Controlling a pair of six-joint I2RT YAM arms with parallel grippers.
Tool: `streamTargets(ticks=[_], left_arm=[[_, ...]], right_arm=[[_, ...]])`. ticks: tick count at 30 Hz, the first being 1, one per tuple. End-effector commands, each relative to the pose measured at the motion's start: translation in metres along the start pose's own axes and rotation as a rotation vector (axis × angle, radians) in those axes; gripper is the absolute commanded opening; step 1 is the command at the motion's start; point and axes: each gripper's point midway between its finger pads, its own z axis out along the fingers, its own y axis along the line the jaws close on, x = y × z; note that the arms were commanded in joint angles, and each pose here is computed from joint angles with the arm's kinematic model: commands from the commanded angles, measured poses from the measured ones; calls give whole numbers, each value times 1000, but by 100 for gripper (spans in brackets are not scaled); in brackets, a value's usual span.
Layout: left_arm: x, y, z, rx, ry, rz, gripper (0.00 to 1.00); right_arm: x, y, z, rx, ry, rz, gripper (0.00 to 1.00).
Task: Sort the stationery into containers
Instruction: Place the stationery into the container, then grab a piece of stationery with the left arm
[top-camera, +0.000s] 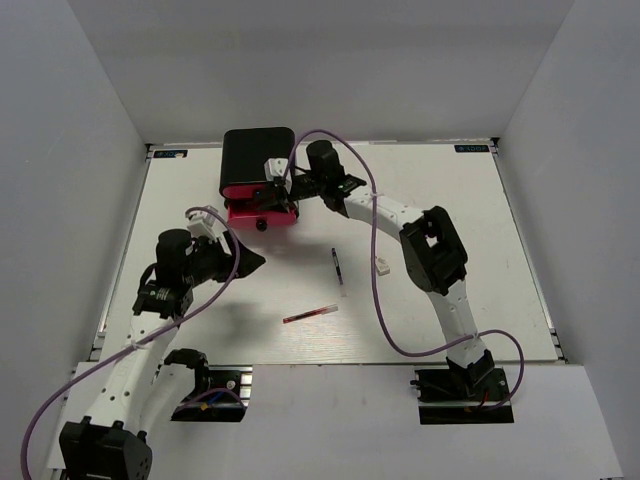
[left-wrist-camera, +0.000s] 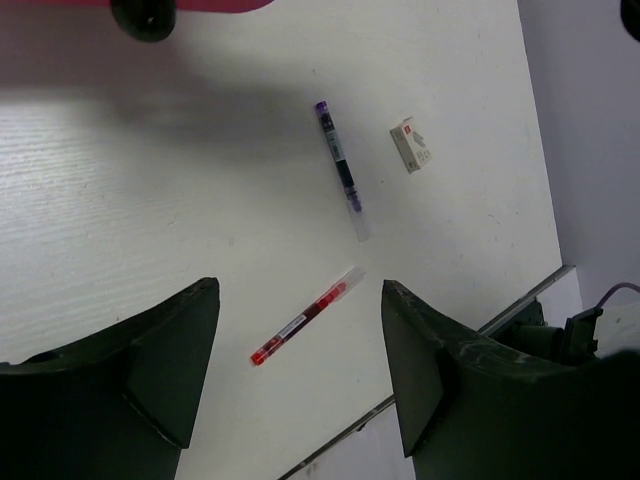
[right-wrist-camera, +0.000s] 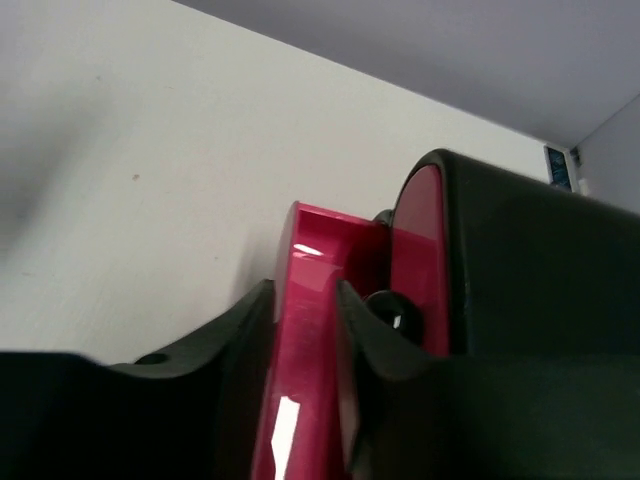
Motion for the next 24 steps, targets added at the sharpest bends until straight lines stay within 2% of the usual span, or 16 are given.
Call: streamTargets(ticks=[1,3,5,6,7,8,9,12,13,14,17,18,19,20,21,24], left_arm=[[-21,-23,-1,91,-21,98,74],[-25,-26,2,108,-18,115,71],[-27,-29,7,137,-6,128,65],[-27,-26,10,134,0,134,61],[-22,-26,17,143,30,127,57],[-21,-28,20,148,45,127,50],[-21,-25,24,146,49,134,46],[-3,-27,41,169,138,154,38],[4,-31,46,172,170,160,38],[4,-35,50,175,185,182,38],[23,-43,66,169,285,240,38],[27,-42,70,155,302,272,42],[36,-42,76,147,340,285,45],[45,-54,77,165,376,319,49],[50,-54,80,158,392,351,55],[75,-61,88,137,488,429,67]], right_arm=[[-49,-6,-24,28,-47,8,33],[-75,-12,-39,71,-67,4,23],[-70,-13,-60,138,-29,107,8],[-96,-16,-75,178,-41,75,2],[-69,-9,-87,207,2,173,0],[-62,-18,-98,301,42,199,0],[-70,-12,-110,336,55,216,0],[-34,-3,-148,454,180,338,0],[-22,2,-159,472,213,370,4],[-14,3,-170,505,244,389,17],[11,22,-197,542,305,500,36],[14,26,-201,546,311,518,43],[8,27,-208,560,305,513,47],[22,37,-215,570,326,549,51],[18,39,-220,584,324,547,59],[32,50,-232,605,348,592,62]])
